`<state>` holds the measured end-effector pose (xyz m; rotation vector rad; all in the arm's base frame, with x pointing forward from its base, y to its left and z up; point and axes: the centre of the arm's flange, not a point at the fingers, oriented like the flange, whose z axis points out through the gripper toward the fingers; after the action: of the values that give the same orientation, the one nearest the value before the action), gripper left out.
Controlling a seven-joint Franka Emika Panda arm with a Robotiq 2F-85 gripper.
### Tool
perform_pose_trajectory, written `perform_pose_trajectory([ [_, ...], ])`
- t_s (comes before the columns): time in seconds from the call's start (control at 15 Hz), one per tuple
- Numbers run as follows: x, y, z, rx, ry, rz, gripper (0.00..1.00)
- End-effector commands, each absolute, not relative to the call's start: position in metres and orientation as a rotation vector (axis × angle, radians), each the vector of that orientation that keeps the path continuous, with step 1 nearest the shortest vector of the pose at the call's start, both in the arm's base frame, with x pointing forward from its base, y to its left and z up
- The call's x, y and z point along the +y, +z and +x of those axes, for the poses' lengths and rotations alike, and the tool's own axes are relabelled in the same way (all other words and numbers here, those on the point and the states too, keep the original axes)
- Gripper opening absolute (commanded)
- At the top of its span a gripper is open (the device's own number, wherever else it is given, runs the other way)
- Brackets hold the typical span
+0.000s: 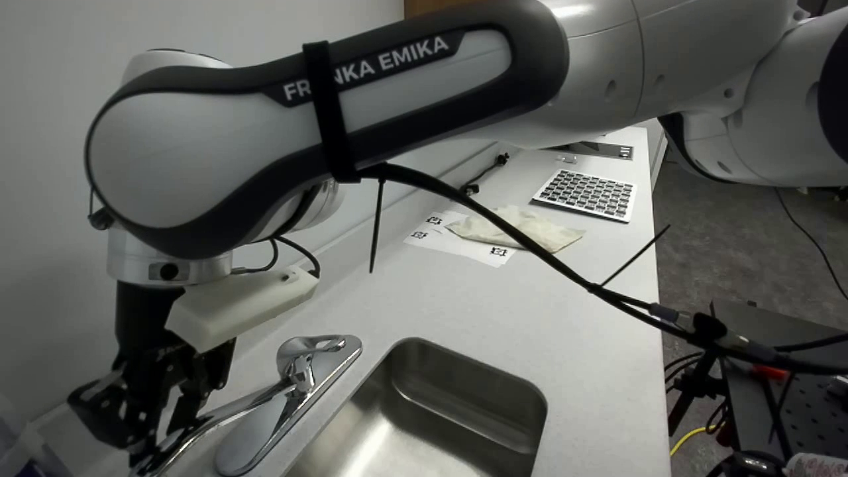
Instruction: Turn the tap nozzle from the left to the middle
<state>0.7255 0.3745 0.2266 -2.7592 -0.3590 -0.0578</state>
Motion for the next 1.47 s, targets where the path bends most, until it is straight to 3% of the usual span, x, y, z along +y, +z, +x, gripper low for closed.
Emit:
perform_pose_trajectory([
  [0.0,0.372,0.236,0.695,-0.324,0.061,-2.728,0.07],
  [0.07,0.371,0.236,0.694,-0.315,0.067,-2.729,0.00],
  [0.67,0.389,0.236,0.666,-0.321,0.216,-2.719,0.01],
  [1.27,0.379,0.251,0.661,-0.232,0.157,-2.803,0.01],
  [1.33,0.381,0.254,0.663,-0.245,0.146,-2.804,0.30],
  [1.4,0.382,0.256,0.664,-0.254,0.145,-2.807,0.32],
])
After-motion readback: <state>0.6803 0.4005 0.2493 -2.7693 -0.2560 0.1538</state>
